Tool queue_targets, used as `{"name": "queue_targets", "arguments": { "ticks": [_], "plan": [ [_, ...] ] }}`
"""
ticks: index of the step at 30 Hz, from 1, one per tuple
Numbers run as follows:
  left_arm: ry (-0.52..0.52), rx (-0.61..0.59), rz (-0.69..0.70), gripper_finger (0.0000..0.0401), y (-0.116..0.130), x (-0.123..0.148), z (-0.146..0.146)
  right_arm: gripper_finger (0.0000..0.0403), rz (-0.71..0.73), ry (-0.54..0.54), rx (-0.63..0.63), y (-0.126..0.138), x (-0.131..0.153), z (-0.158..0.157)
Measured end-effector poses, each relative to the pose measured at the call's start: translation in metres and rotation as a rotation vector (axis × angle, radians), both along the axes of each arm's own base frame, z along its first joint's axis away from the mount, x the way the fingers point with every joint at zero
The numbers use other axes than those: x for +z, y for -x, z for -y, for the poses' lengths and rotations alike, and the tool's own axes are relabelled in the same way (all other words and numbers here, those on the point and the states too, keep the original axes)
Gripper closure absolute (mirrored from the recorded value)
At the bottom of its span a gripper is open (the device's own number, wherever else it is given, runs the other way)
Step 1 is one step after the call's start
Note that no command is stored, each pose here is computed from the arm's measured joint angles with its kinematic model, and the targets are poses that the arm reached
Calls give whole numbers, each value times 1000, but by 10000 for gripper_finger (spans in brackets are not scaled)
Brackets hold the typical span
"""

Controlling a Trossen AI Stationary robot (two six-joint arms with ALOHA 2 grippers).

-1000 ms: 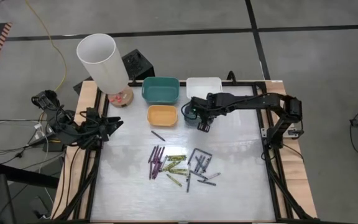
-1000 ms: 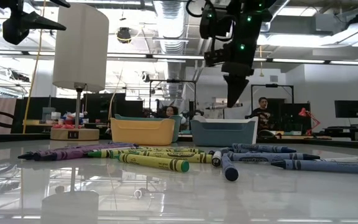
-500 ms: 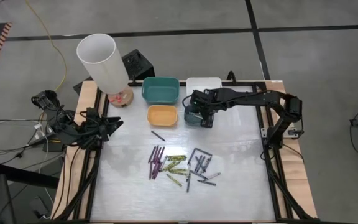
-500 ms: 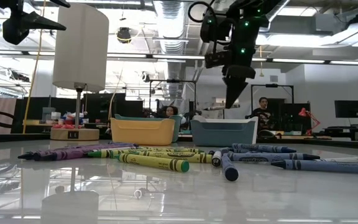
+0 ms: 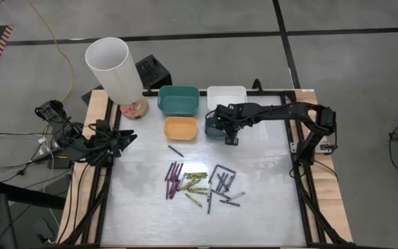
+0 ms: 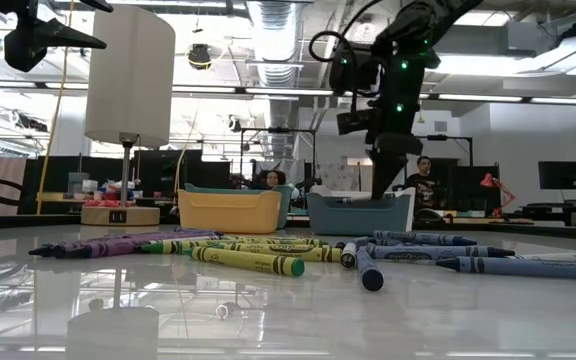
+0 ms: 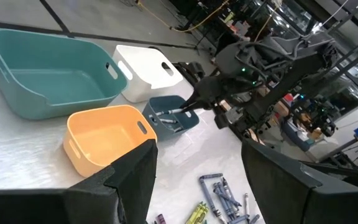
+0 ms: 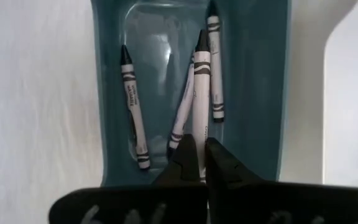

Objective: Sort crayons
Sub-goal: Put the black crayon into the blue bin

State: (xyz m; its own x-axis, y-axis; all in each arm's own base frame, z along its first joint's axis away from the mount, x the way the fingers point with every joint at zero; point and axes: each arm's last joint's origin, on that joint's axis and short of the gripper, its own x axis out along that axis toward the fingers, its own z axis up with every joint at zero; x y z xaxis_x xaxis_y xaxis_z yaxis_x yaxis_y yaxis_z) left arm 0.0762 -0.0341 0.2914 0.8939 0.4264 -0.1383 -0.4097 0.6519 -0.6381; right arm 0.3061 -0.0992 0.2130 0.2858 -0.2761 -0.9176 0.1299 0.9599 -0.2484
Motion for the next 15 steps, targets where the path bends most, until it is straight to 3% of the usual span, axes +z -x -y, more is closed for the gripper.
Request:
{"name": "queue_targets", "arguments": {
  "ticks": [15],
  "plan": [
    [21, 3, 10, 175, 0, 0, 0, 398, 128, 10, 11, -4, -18, 0]
  ]
}}
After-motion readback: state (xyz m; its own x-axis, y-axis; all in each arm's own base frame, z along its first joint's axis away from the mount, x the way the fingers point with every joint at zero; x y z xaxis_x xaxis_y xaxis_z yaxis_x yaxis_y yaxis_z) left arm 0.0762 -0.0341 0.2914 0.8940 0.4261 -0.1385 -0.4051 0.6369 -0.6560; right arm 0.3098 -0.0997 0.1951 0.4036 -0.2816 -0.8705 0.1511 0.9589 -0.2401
